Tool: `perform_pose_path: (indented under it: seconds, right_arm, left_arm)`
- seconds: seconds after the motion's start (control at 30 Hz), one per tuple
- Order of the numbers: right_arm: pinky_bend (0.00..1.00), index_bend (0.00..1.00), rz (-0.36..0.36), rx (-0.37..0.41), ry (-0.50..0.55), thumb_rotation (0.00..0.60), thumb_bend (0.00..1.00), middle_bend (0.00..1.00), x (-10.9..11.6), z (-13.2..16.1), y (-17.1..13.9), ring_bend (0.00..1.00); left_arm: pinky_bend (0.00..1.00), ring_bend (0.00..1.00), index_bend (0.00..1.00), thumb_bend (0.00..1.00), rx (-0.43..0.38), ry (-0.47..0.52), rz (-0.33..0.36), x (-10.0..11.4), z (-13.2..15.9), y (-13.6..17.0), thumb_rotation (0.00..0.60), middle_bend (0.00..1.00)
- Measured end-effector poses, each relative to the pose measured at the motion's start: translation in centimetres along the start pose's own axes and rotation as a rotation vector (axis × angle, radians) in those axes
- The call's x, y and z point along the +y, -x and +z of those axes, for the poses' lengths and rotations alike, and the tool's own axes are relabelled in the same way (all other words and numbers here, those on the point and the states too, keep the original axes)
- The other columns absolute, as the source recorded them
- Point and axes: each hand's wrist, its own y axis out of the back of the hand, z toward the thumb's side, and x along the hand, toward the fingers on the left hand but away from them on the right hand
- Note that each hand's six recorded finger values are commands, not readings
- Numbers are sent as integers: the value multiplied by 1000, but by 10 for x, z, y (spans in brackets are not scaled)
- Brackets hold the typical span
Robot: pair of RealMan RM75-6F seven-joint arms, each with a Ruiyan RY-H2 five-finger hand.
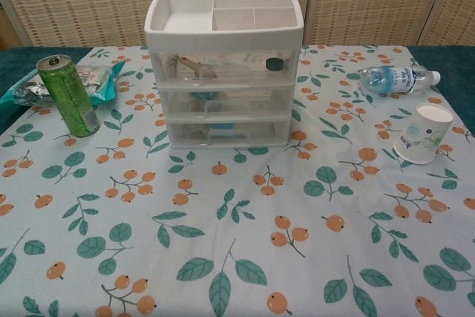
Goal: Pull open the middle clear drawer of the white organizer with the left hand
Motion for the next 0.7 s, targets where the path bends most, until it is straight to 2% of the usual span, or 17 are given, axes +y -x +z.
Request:
perform_pose_path:
  seconds: [0.43,0.53,0.6,0.67,0.7]
  right_arm:
    - [91,0,-23,8,1,600,297,103,6,1,-3,37]
    - [91,0,-42,12,-3,600,297,104,11,2,-3,37]
    - [91,0,-56,12,-6,600,297,104,16,2,-2,37]
    - [91,0,-72,11,-10,600,297,104,21,2,0,37]
    - [91,0,-78,11,-12,600,297,104,23,3,1,37]
  left_arm:
    - [131,129,162,231,-35,4,5,0,2,-2,600,139]
    - [183,170,169,231,-60,9,19,2,6,-6,600,176]
    - [339,249,177,231,-78,18,28,4,9,-8,600,232]
    - [612,426,186,232,-101,34,39,6,14,-12,600,346]
    - [709,506,188,232,-109,45,41,7,16,-14,600,404]
